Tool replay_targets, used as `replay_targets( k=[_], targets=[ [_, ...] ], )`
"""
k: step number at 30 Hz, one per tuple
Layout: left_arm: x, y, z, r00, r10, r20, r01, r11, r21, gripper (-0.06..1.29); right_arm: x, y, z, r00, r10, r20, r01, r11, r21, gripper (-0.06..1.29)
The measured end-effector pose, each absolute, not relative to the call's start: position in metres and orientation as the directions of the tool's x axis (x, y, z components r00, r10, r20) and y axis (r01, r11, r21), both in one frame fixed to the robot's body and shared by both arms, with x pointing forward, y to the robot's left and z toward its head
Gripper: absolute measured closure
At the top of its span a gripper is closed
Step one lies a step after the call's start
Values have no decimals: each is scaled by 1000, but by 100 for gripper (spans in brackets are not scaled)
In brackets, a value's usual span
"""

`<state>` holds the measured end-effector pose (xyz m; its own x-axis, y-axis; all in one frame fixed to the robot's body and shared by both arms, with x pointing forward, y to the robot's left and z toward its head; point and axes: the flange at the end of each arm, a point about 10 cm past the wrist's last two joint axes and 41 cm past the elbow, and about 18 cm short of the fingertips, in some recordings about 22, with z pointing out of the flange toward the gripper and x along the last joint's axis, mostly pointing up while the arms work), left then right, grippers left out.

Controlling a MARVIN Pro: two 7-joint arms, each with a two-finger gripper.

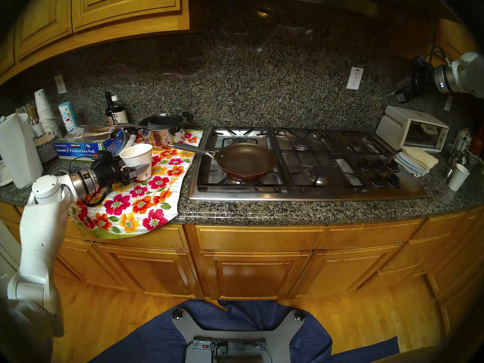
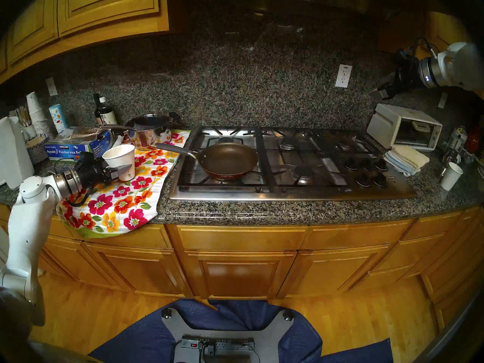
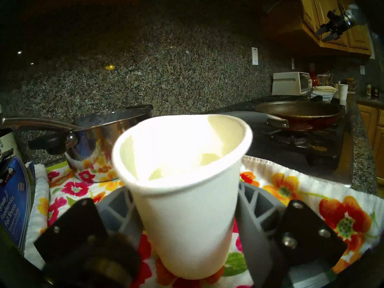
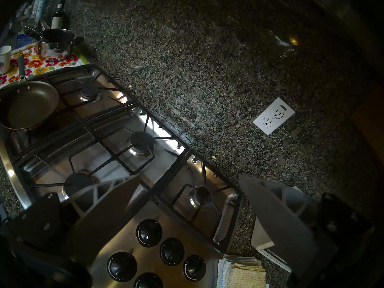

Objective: Pick up the water cup, pour water into the pot, turn on the stove

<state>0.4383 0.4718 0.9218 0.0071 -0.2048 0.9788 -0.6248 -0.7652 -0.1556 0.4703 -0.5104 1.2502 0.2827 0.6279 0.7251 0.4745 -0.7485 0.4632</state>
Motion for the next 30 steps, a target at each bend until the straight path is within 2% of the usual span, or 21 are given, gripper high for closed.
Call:
replay_targets(
  k=[30],
  targets=[
    [420,421,981,-57,-279,959,-693,-681,-239,52,470,-510,1250,283,628,725,475,-748,463,-1]
  ],
)
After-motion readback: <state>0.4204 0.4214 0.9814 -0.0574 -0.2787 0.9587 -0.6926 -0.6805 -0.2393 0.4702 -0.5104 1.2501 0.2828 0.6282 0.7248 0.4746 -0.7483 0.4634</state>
